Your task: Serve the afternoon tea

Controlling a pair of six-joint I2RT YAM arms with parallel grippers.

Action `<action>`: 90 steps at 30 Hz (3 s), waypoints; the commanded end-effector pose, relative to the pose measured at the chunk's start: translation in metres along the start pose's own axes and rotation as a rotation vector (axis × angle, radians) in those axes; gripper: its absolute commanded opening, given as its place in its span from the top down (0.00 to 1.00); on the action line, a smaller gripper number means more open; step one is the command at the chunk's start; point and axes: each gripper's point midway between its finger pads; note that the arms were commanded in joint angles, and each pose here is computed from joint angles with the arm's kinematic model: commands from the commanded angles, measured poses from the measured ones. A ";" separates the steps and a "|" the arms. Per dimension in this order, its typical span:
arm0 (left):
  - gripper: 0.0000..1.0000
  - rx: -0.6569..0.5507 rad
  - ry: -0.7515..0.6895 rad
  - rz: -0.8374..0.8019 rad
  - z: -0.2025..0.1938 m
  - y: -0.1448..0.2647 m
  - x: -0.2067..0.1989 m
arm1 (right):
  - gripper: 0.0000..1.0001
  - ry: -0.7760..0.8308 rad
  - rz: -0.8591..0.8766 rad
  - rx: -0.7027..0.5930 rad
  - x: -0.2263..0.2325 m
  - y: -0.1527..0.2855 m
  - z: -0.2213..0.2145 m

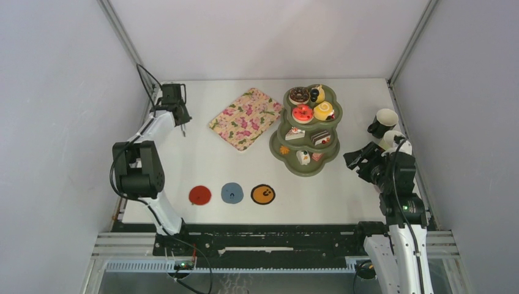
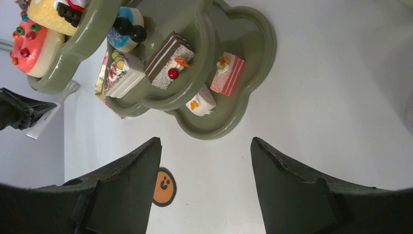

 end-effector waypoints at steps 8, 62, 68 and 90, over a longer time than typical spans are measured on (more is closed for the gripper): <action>0.31 -0.066 0.122 -0.018 0.035 0.028 -0.002 | 0.24 0.035 0.002 -0.057 0.005 0.012 0.014; 0.15 0.144 -0.241 -0.471 -0.194 0.219 -0.112 | 0.23 -0.125 -0.533 -0.108 -0.080 0.031 0.028; 0.14 0.099 -0.224 -0.466 -0.187 0.219 -0.114 | 0.22 -0.112 -0.683 -0.028 -0.106 0.032 0.044; 0.11 0.146 -0.318 -0.555 -0.206 0.216 -0.127 | 0.19 -0.093 -0.727 0.113 -0.152 -0.029 0.012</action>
Point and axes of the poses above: each gripper's point midway between its finger pads, its own y axis back along the fingers, its own x axis along the line the jaws close on, z = x × y, and after that the axes turned 6 degrees about y, right-handed
